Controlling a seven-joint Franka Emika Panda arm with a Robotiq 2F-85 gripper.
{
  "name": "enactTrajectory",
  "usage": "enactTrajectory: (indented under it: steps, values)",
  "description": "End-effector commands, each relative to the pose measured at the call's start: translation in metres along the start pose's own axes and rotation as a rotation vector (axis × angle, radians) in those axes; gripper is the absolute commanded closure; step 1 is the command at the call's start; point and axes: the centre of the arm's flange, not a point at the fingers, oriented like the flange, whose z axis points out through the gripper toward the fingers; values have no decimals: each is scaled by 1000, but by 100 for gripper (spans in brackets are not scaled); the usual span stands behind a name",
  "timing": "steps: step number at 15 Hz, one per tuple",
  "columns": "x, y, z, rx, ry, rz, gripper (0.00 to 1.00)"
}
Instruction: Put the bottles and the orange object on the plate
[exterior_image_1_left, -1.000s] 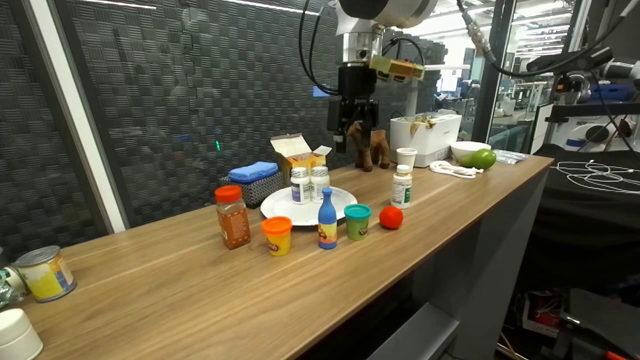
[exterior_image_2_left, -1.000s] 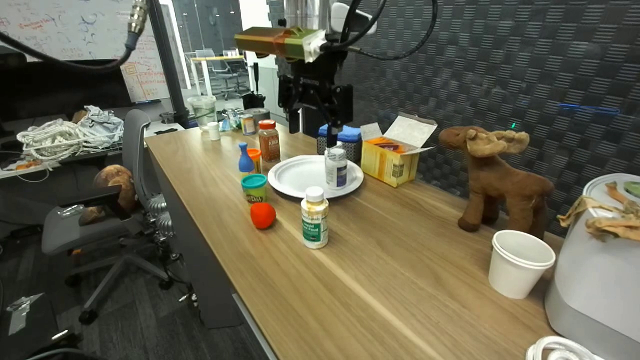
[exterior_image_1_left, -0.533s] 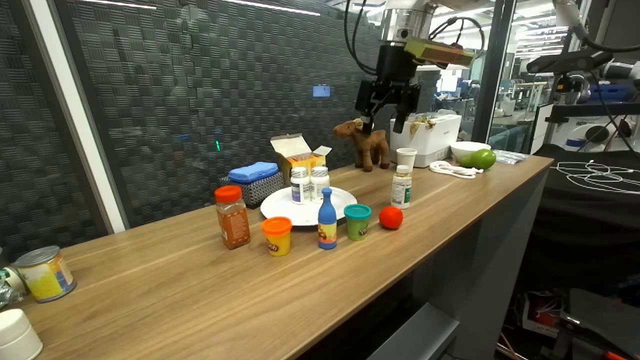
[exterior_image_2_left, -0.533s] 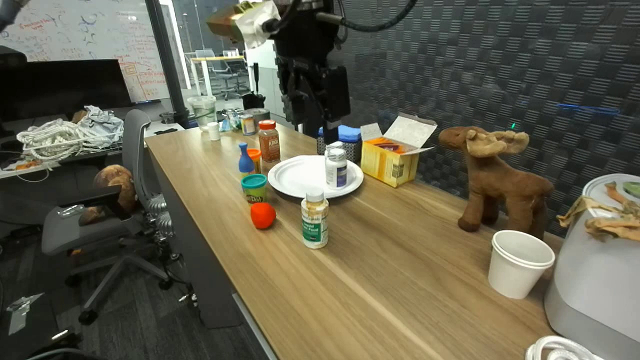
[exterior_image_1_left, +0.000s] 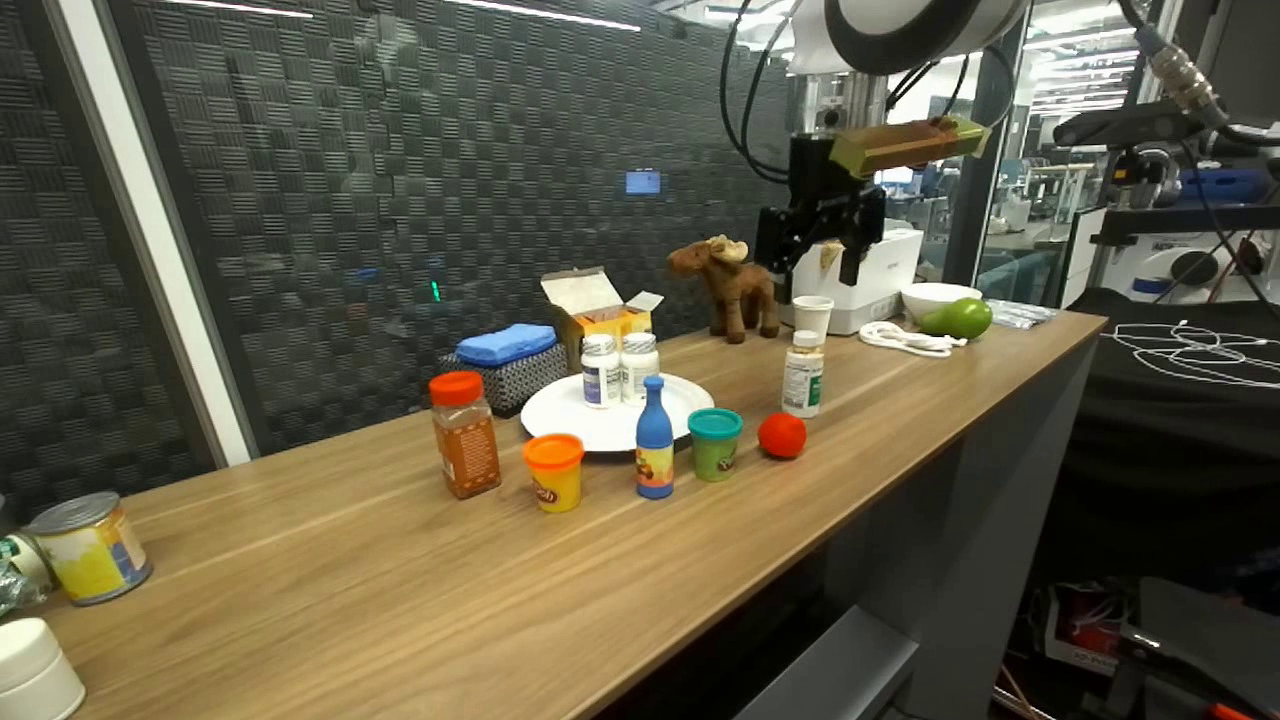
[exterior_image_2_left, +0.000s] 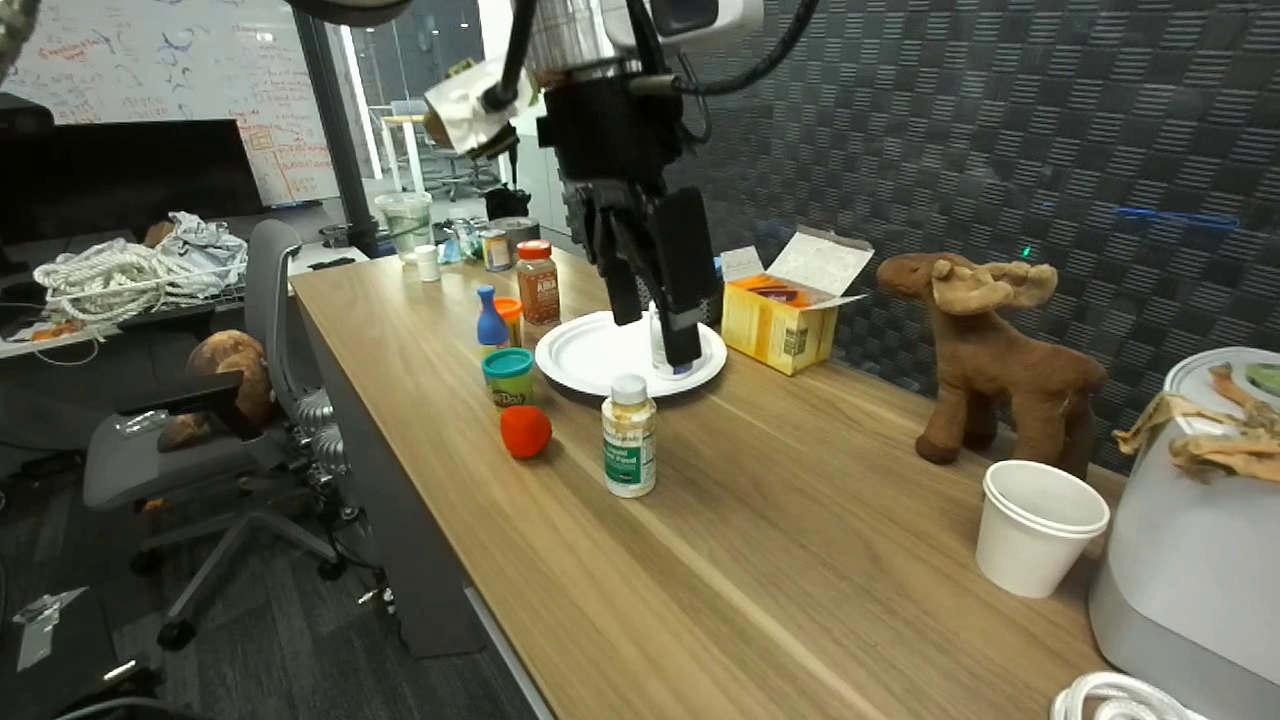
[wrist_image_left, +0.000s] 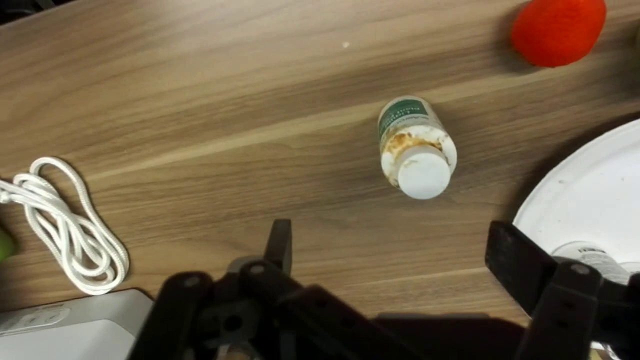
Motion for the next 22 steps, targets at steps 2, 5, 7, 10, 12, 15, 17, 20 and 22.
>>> enactTrajectory:
  steps: [2, 5, 7, 10, 12, 15, 17, 20, 22]
  values:
    - [10, -13, 17, 0, -38, -2, 0]
    - [9, -12, 29, 17, -68, 21, 0]
    - [8, -9, 30, 33, -80, 53, 0]
    - [6, -7, 24, 61, -80, 86, 2]
    - [6, -7, 24, 67, -82, 100, 27]
    - [6, -8, 29, 83, -100, 117, 49]
    - [4, -9, 33, 90, -119, 126, 65]
    - [1, -11, 30, 89, -135, 136, 87]
    - [0, -12, 23, 80, -133, 139, 87]
